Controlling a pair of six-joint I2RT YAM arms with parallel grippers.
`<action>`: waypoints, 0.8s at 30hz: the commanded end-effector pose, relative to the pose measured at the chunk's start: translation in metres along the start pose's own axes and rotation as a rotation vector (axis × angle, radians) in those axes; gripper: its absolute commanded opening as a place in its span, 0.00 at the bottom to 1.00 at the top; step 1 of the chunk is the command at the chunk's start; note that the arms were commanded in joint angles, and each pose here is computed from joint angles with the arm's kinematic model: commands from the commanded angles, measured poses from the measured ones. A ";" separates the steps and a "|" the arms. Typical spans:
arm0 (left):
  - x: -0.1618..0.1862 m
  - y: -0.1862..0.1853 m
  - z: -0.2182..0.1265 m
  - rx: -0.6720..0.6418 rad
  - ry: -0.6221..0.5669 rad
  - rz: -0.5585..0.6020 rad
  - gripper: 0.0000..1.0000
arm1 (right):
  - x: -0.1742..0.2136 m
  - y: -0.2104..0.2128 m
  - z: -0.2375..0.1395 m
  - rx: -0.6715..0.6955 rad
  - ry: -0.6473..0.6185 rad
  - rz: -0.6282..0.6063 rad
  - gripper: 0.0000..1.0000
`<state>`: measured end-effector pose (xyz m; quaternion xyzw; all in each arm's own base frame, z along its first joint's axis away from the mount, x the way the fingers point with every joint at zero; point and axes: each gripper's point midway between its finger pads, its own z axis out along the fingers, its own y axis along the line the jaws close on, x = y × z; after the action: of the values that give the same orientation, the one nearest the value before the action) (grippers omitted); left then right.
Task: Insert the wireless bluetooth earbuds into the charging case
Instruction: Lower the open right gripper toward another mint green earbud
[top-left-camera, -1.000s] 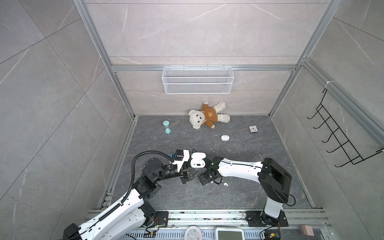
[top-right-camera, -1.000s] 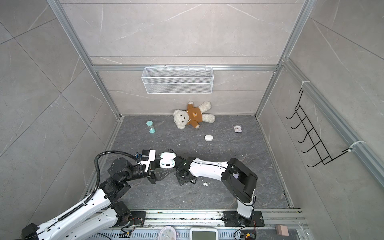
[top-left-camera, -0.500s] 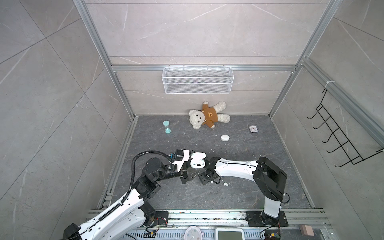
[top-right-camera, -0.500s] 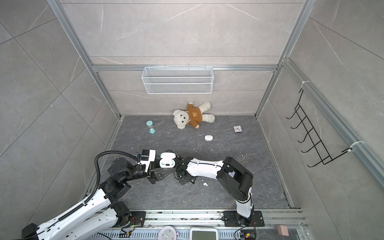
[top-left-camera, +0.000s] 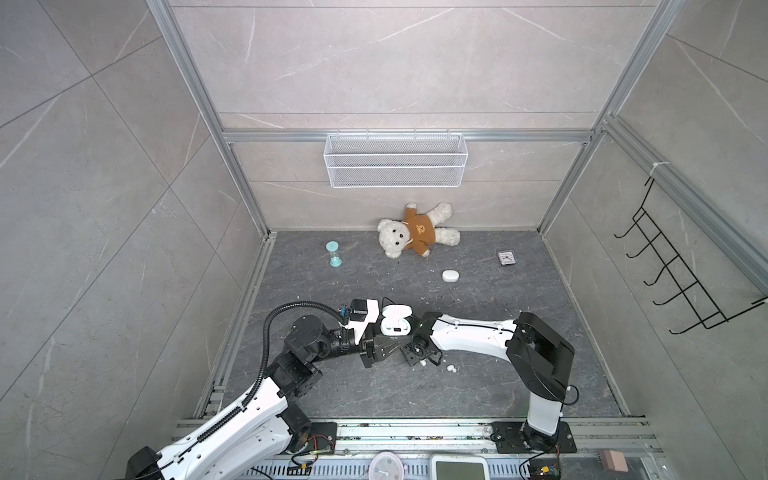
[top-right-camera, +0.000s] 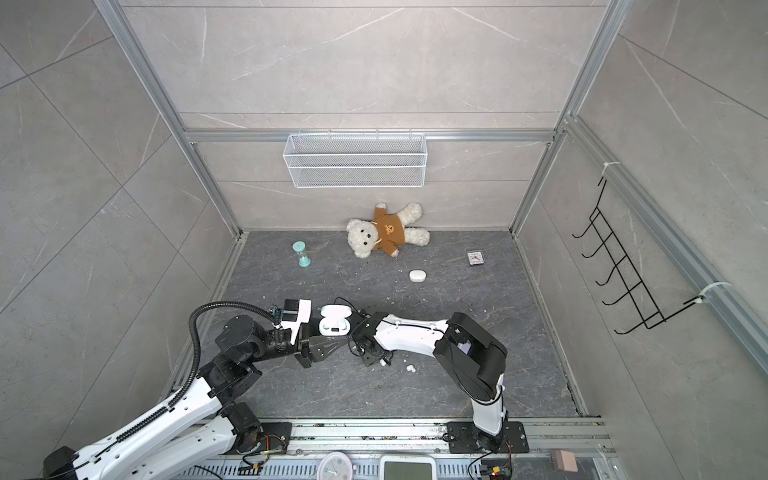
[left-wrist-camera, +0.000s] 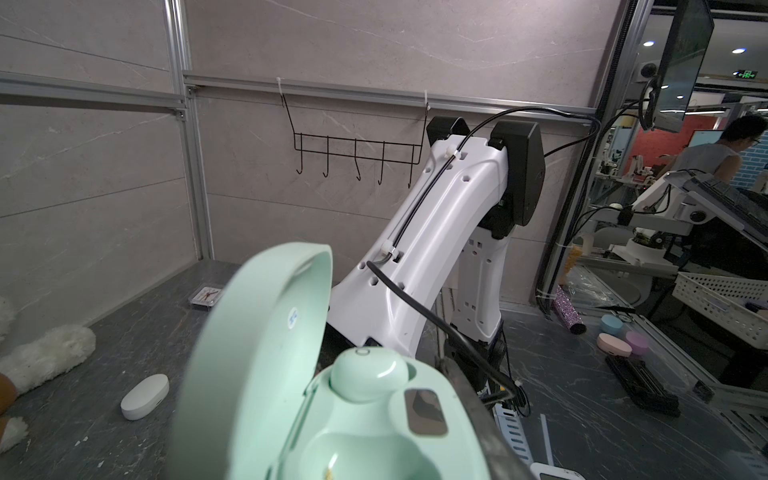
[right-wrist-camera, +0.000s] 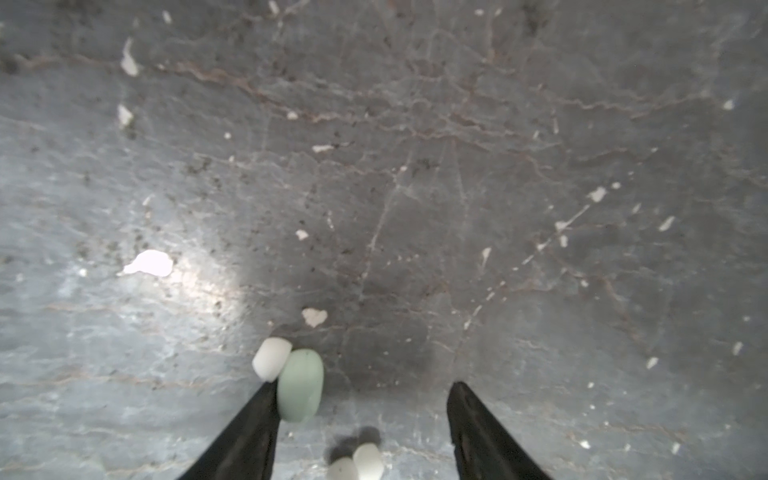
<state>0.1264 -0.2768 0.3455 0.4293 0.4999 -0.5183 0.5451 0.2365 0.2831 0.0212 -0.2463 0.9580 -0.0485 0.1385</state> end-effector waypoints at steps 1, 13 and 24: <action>-0.019 -0.001 -0.001 -0.006 -0.047 0.067 0.29 | 0.015 -0.019 0.002 0.063 0.045 -0.031 0.66; -0.019 0.000 -0.001 -0.007 -0.043 0.064 0.28 | 0.017 -0.033 0.001 0.089 0.040 -0.032 0.66; -0.018 0.001 0.000 -0.010 -0.040 0.060 0.28 | 0.007 -0.043 0.005 0.099 0.026 -0.025 0.66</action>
<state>0.1281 -0.2783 0.3417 0.4293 0.5058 -0.5179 0.5400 0.2504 0.2521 0.0228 -0.2397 0.9570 -0.0777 0.1437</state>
